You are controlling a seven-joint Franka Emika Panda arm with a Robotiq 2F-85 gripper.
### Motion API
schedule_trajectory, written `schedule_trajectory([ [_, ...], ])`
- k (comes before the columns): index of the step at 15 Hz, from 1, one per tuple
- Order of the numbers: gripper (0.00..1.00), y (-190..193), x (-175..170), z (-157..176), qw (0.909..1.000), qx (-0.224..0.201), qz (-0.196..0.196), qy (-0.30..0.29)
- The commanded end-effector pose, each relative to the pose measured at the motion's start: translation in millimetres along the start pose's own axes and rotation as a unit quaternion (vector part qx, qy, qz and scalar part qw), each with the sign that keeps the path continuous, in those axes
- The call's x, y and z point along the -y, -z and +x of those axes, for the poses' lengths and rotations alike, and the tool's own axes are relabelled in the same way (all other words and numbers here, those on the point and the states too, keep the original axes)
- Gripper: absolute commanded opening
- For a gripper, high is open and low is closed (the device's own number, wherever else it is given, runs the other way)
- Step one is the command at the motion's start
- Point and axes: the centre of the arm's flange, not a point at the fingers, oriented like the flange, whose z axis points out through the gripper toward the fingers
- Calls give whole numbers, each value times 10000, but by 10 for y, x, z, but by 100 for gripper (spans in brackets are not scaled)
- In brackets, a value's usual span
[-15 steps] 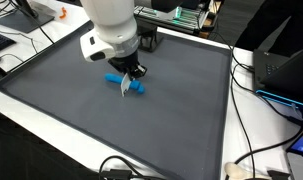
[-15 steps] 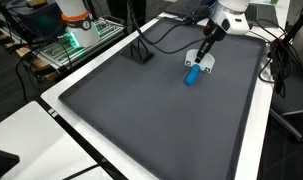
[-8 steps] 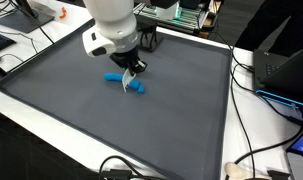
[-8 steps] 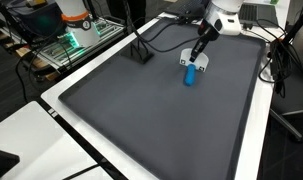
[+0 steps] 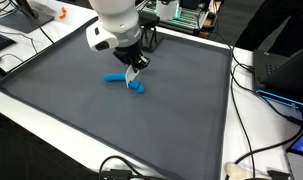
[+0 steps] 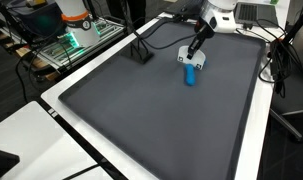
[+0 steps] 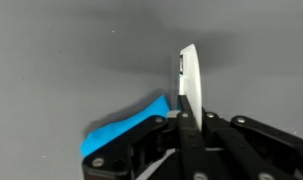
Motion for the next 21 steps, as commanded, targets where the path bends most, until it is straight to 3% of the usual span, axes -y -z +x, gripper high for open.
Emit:
schedule_trajectory([
  [1, 1, 130, -34, -129, 9997, -147, 159, 67],
  [10, 1, 502, -222, -70, 9989, -371, 14, 302],
  [21, 1, 369, -451, 44, 9947, -242, -48, 1001],
])
